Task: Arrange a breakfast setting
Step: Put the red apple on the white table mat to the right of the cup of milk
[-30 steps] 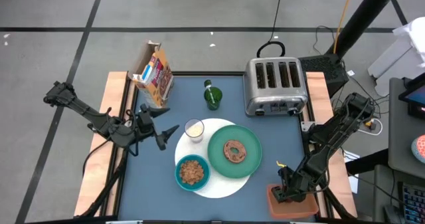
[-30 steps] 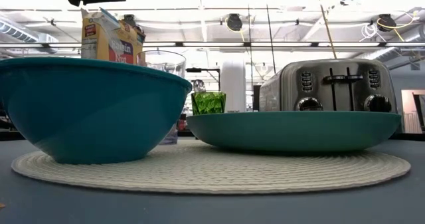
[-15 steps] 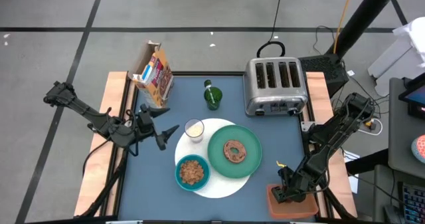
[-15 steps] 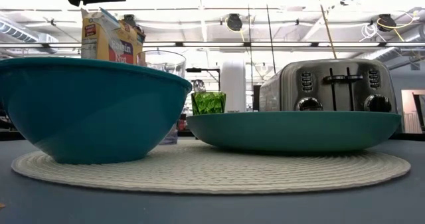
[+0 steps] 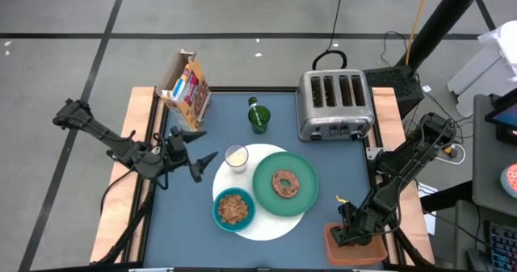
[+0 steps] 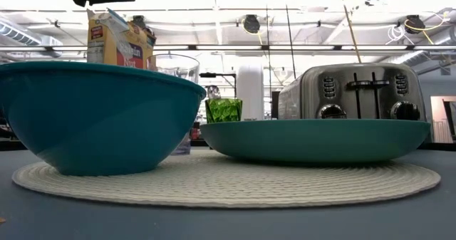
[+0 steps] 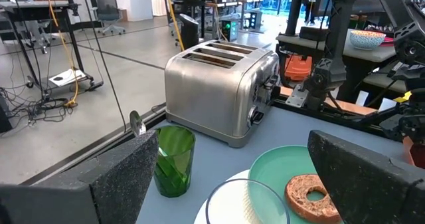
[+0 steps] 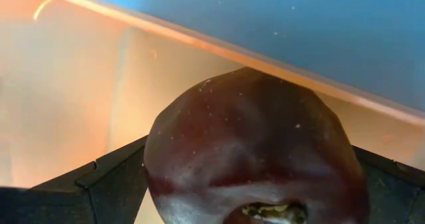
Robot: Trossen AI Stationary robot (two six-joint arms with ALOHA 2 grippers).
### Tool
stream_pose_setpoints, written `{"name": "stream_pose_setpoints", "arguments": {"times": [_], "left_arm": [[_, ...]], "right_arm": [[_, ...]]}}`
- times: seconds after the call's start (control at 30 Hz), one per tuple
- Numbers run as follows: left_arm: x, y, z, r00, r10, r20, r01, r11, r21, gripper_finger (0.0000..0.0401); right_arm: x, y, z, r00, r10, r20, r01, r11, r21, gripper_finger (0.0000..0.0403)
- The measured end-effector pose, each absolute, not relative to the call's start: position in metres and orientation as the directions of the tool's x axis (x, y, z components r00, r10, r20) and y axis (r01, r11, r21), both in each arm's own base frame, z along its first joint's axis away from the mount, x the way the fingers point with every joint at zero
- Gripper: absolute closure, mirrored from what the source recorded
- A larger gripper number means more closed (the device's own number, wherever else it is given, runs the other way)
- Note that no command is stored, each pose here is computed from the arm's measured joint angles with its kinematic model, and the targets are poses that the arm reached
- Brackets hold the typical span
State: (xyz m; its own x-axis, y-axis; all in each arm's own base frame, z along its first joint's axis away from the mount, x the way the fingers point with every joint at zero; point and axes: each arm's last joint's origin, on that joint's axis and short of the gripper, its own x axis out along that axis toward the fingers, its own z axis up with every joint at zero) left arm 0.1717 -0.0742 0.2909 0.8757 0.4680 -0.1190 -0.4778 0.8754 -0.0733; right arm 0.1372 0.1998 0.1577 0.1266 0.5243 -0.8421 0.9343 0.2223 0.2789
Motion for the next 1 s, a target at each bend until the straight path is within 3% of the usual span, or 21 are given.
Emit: {"name": "stream_pose_setpoints", "arguments": {"times": [0.17, 0.57, 1.0], "left_arm": [[0.172, -0.074, 0.291, 0.876, 0.468, -0.119, -0.478, 0.875, -0.073, 0.0009], [0.172, -0.074, 0.291, 0.876, 0.468, -0.119, -0.478, 0.876, -0.073, 0.0009], [0.172, -0.074, 0.291, 0.876, 0.468, -0.119, -0.478, 0.875, -0.073, 0.0009]], "right_arm": [[0.137, 0.200, 0.158, 0.126, 0.524, -0.842, 0.934, 0.222, 0.278, 0.0027], [0.137, 0.200, 0.158, 0.127, 0.525, -0.841, 0.938, 0.212, 0.274, 0.0141], [0.133, 0.194, 0.183, 0.181, 0.605, -0.776, 0.929, 0.154, 0.337, 0.0145]]}}
